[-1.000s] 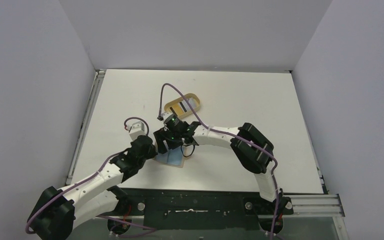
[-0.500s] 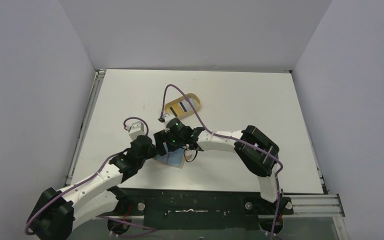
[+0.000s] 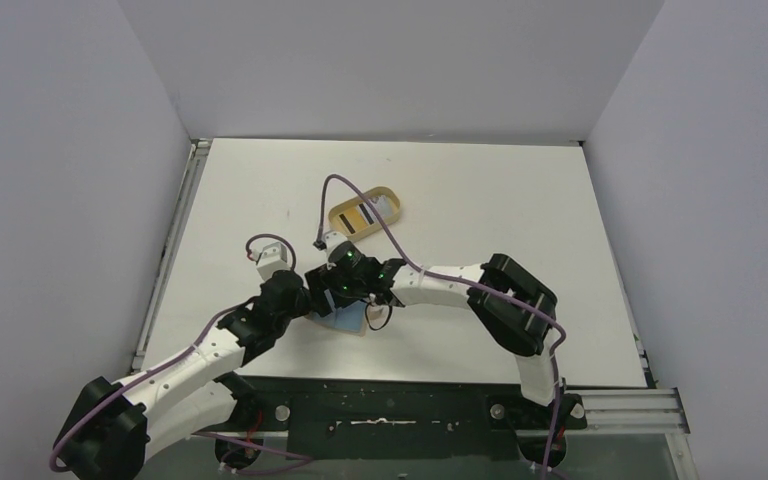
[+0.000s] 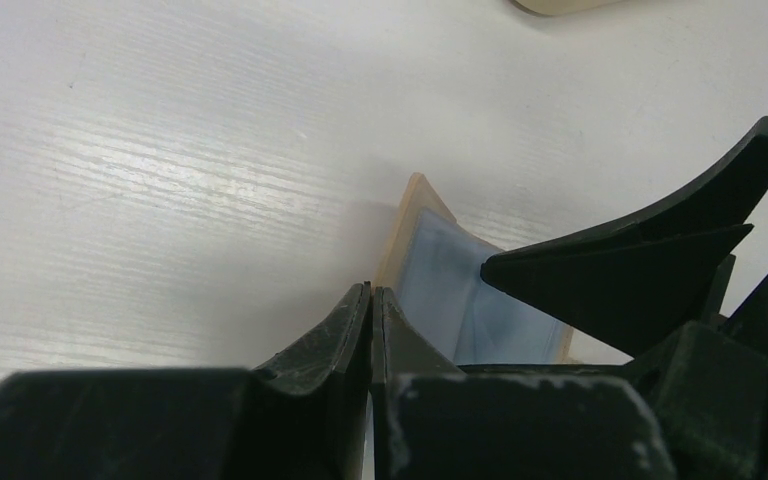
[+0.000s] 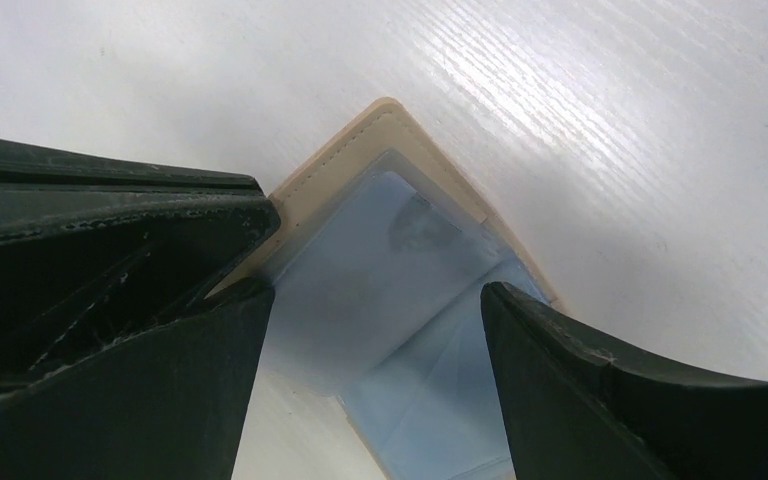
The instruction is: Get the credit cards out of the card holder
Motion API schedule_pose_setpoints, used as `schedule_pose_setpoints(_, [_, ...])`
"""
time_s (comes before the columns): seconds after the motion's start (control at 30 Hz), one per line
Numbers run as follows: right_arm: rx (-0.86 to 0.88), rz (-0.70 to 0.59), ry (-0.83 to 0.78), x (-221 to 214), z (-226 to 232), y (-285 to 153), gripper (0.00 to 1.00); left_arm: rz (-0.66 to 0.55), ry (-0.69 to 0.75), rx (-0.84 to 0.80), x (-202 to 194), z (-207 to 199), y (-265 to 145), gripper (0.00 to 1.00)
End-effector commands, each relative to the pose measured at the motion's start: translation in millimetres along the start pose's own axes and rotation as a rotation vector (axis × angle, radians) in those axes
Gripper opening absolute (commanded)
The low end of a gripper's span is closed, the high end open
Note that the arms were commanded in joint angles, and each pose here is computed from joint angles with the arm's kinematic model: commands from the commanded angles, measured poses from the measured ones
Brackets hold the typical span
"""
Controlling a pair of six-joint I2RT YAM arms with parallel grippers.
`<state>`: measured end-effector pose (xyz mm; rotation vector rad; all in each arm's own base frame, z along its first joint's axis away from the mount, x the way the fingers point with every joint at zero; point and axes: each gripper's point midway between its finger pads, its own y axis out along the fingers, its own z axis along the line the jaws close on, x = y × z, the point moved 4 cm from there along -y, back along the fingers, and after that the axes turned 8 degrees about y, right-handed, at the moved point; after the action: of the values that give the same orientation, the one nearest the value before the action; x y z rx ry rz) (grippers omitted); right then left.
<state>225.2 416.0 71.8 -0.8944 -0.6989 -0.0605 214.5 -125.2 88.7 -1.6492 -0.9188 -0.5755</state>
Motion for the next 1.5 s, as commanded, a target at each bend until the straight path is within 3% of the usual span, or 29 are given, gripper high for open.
schedule_pose_setpoints(0.0, [-0.036, -0.053, -0.051, 10, 8, -4, 0.79, -0.061, -0.055, -0.049, 20, -13, -4, 0.0])
schedule_pose_setpoints(0.5, [-0.152, -0.036, -0.099, -10, -19, -33, 0.81, -0.069, -0.057, -0.033, 24, -8, -5, 0.0])
schedule_pose_setpoints(0.83, [-0.396, -0.075, -0.071, -10, -72, -101, 0.85, -0.061, -0.061, -0.031, 21, -7, -4, 0.0])
schedule_pose_setpoints(1.0, [-0.371, -0.143, -0.058, 7, -67, -129, 0.87, -0.06, -0.061, -0.038, 21, -9, -2, 0.0])
schedule_pose_setpoints(1.23, [-0.158, -0.168, -0.131, 28, -1, -91, 0.88, -0.051, -0.058, -0.041, 21, -12, 1, 0.0])
schedule_pose_setpoints(1.47, [-0.054, -0.176, -0.104, 41, 23, -47, 0.88, -0.049, -0.067, -0.042, 21, -11, -1, 0.0])
